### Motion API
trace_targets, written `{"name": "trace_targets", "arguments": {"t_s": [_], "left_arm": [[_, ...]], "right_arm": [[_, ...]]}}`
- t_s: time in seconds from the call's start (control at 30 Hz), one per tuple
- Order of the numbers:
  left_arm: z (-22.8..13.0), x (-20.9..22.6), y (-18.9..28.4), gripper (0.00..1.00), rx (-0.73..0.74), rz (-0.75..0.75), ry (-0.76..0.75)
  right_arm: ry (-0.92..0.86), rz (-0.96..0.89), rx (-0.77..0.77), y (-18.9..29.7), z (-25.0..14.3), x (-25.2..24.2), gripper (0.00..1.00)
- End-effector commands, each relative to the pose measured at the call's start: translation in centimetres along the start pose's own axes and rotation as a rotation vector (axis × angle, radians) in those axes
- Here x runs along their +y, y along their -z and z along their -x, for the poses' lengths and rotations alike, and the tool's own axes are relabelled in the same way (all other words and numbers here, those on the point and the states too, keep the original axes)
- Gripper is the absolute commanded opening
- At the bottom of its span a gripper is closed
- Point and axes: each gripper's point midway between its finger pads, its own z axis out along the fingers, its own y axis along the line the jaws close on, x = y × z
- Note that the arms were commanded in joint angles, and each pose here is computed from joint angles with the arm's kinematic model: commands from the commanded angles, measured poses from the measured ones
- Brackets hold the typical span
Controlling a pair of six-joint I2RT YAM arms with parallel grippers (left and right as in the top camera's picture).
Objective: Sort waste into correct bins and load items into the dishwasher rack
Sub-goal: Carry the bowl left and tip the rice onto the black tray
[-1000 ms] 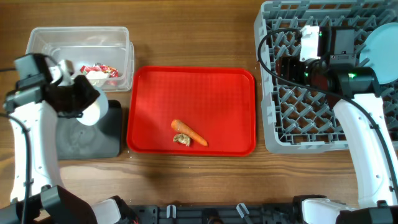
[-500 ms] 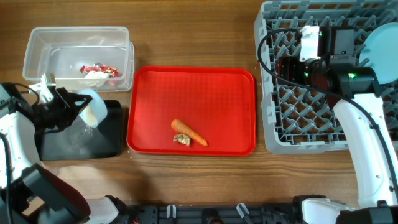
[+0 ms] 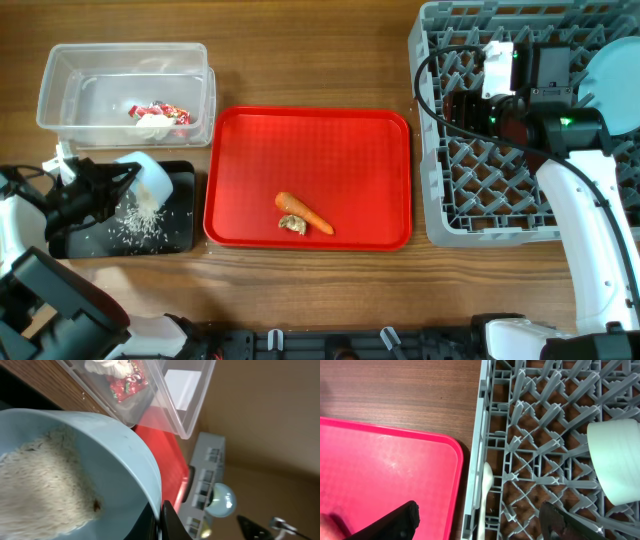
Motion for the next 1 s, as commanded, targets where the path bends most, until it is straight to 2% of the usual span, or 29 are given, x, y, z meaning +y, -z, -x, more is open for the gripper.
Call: {"name": "trace_targets", "arguments": {"t_s": [0.0, 0.47, 0.97], "left_arm": [[0.1, -1.3, 0.7, 0.04, -0.006, -0.163, 0.038], [-1.4, -3.1, 1.1, 0.04, -0.017, -0.275, -0.273], [-2.4, -3.2, 1.2, 0.04, -0.005, -0.287, -0.299]], "right_arm": [[0.003, -0.007, -0.003, 0.1, 0.0, 0.0, 0.79], [0.002, -0.007, -0.001, 0.1, 0.0, 0.0, 0.79], [0.002, -0.007, 0.0, 0.1, 0.0, 0.0, 0.79]]}}
